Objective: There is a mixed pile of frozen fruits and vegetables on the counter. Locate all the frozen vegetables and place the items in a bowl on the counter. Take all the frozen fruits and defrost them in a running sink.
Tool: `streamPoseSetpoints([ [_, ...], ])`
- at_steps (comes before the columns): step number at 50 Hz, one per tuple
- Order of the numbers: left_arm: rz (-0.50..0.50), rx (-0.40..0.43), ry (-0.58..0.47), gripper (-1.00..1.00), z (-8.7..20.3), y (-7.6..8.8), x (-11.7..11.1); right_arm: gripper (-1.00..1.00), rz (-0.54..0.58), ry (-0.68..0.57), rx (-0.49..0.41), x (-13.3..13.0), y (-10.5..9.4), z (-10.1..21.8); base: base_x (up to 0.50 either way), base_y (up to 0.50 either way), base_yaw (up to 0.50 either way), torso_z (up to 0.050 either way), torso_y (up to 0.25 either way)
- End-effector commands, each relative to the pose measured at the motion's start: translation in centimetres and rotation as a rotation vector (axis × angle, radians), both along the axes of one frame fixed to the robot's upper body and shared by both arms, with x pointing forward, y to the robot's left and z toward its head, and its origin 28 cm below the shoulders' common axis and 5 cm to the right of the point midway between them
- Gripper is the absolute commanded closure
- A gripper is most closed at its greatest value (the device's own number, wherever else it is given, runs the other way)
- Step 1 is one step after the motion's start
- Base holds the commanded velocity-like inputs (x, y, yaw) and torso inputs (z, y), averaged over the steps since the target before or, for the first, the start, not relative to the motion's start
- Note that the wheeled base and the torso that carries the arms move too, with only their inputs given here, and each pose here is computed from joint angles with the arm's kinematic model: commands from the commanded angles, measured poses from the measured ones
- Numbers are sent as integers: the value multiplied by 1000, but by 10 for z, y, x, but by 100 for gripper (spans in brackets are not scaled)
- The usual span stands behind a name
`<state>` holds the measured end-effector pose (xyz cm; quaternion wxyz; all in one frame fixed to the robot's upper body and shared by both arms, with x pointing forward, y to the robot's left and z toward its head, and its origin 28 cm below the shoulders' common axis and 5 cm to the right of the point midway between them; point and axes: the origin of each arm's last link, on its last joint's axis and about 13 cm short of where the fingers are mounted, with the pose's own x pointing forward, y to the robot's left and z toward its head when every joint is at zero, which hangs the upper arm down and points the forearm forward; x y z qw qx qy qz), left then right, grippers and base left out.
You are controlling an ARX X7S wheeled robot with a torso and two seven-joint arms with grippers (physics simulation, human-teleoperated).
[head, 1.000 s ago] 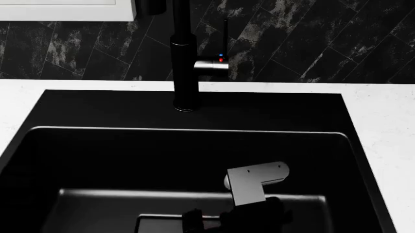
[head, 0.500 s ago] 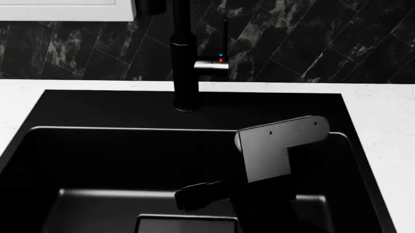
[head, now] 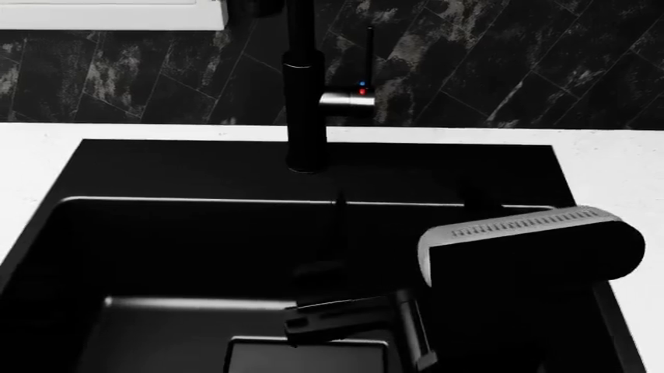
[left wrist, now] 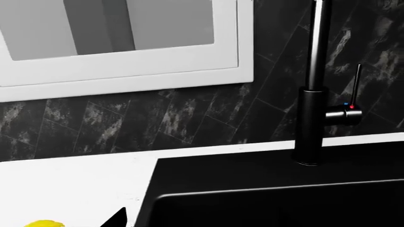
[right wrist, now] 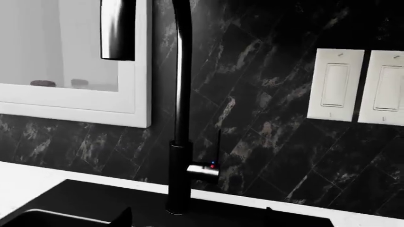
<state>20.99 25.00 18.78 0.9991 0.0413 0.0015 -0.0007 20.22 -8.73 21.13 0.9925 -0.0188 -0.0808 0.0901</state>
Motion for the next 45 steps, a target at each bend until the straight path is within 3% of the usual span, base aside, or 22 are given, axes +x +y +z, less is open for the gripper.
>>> streamPoseSetpoints([
  [1,0,8,-12,-100,3,-2,1,-100,-12,-37,14,-10,0,5,-20,500,0,0,0],
  [10,2,5,-14,-100,4,1,-3,-100,17,-23,0,-10,6,-1,-23,500,0,0,0],
  [38,-6,27,-18,-100,6,-5,1,-100,-15,-42,15,-9,-1,2,-21,500,0,0,0],
  [40,-8,32,-11,-100,5,-7,3,-100,-20,-48,49,-10,-3,4,0,0,0,0,0],
  [45,-19,41,27,-100,3,-8,-3,-100,-34,-42,37,-10,-4,4,0,0,0,0,0],
])
